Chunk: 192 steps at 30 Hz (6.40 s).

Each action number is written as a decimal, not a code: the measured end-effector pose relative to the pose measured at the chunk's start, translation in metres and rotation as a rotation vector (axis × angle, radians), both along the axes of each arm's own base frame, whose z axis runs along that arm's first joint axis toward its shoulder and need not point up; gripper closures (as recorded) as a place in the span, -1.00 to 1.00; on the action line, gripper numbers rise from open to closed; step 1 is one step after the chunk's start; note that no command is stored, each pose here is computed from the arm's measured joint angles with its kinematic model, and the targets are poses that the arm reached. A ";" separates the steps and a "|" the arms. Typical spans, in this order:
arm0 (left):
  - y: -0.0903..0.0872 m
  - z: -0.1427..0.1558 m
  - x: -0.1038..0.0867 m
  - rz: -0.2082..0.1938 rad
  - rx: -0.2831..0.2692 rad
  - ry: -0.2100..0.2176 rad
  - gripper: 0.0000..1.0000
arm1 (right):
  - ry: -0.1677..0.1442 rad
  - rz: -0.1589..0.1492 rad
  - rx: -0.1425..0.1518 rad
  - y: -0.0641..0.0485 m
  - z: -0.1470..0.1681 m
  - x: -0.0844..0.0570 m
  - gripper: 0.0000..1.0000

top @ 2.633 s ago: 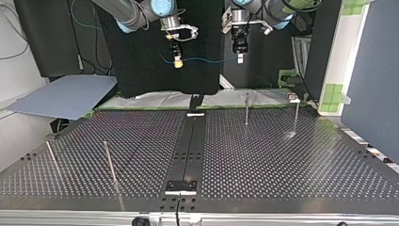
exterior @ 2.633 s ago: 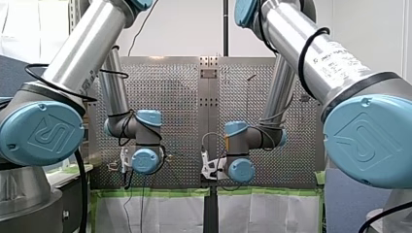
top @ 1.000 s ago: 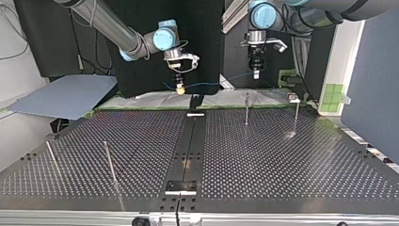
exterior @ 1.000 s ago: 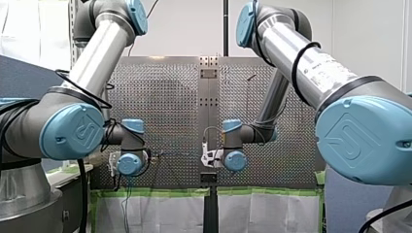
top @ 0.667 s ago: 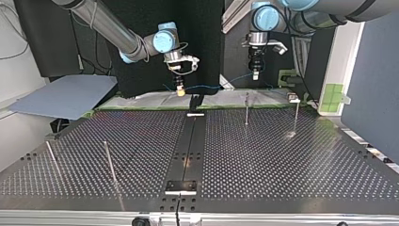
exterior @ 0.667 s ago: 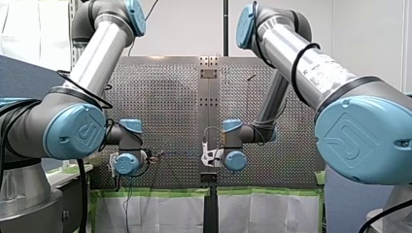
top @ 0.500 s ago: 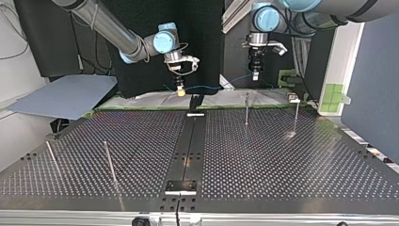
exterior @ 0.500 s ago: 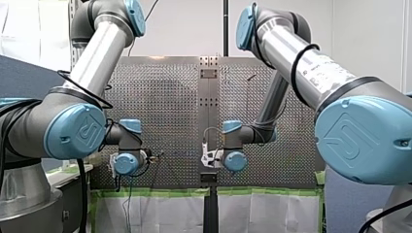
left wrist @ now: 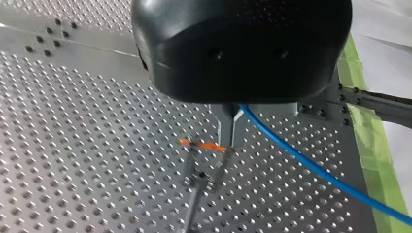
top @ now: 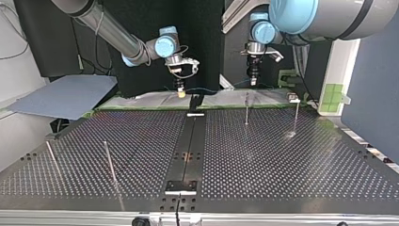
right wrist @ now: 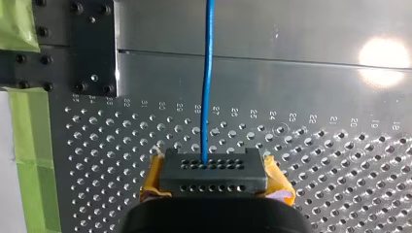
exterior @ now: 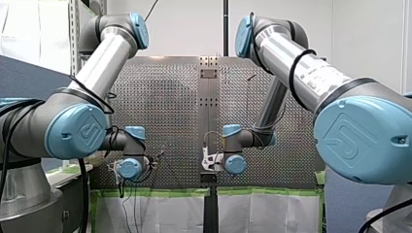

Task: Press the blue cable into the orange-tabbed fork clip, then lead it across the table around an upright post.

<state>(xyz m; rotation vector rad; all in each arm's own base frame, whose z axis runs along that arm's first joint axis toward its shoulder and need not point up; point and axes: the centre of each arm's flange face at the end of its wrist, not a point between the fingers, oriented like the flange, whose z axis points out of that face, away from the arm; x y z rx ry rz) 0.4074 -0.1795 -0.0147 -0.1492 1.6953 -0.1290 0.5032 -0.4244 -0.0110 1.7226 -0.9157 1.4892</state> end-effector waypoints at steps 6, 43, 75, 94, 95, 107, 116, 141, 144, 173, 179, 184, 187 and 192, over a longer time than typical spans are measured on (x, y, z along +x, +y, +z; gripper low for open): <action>0.002 -0.002 0.019 0.010 -0.005 0.009 1.00 | 0.004 -0.008 0.000 -0.008 -0.001 -0.002 1.00; 0.025 0.005 0.057 0.018 -0.030 -0.006 1.00 | 0.029 -0.016 0.018 -0.027 -0.019 -0.007 1.00; 0.033 0.006 0.063 0.030 -0.093 -0.032 1.00 | 0.044 -0.039 0.044 -0.043 -0.046 -0.018 1.00; 0.039 -0.025 0.058 0.039 -0.101 0.010 1.00 | 0.052 -0.046 0.046 -0.048 -0.046 -0.021 1.00; 0.039 -0.025 0.061 0.039 -0.101 0.010 1.00 | 0.053 -0.047 0.046 -0.048 -0.046 -0.021 1.00; 0.041 -0.021 0.078 0.038 -0.105 0.011 1.00 | 0.074 -0.047 0.044 -0.054 -0.042 -0.019 1.00; 0.046 -0.005 0.089 0.044 -0.104 -0.057 1.00 | 0.110 -0.031 0.057 -0.048 -0.042 -0.014 1.00; 0.058 0.016 0.090 0.103 -0.039 -0.019 1.00 | 0.160 -0.009 0.064 -0.038 -0.044 -0.008 1.00; 0.057 0.013 0.087 0.100 -0.011 0.009 1.00 | 0.162 -0.009 0.066 -0.037 -0.044 -0.008 1.00; 0.047 0.016 0.084 0.018 -0.057 0.042 1.00 | 0.169 -0.018 0.063 -0.052 -0.029 0.003 1.00; 0.044 0.033 0.085 -0.013 -0.079 0.043 1.00 | 0.185 -0.021 0.066 -0.050 -0.029 0.003 1.00; 0.042 0.038 0.082 -0.020 -0.075 0.068 1.00 | 0.194 -0.030 0.073 -0.049 -0.029 0.001 1.00; 0.040 0.037 0.079 -0.025 -0.062 0.091 1.00 | 0.198 -0.035 0.076 -0.049 -0.030 0.001 1.00; 0.038 0.033 0.072 -0.030 -0.041 0.130 1.00 | 0.203 -0.036 0.082 -0.048 -0.030 0.000 1.00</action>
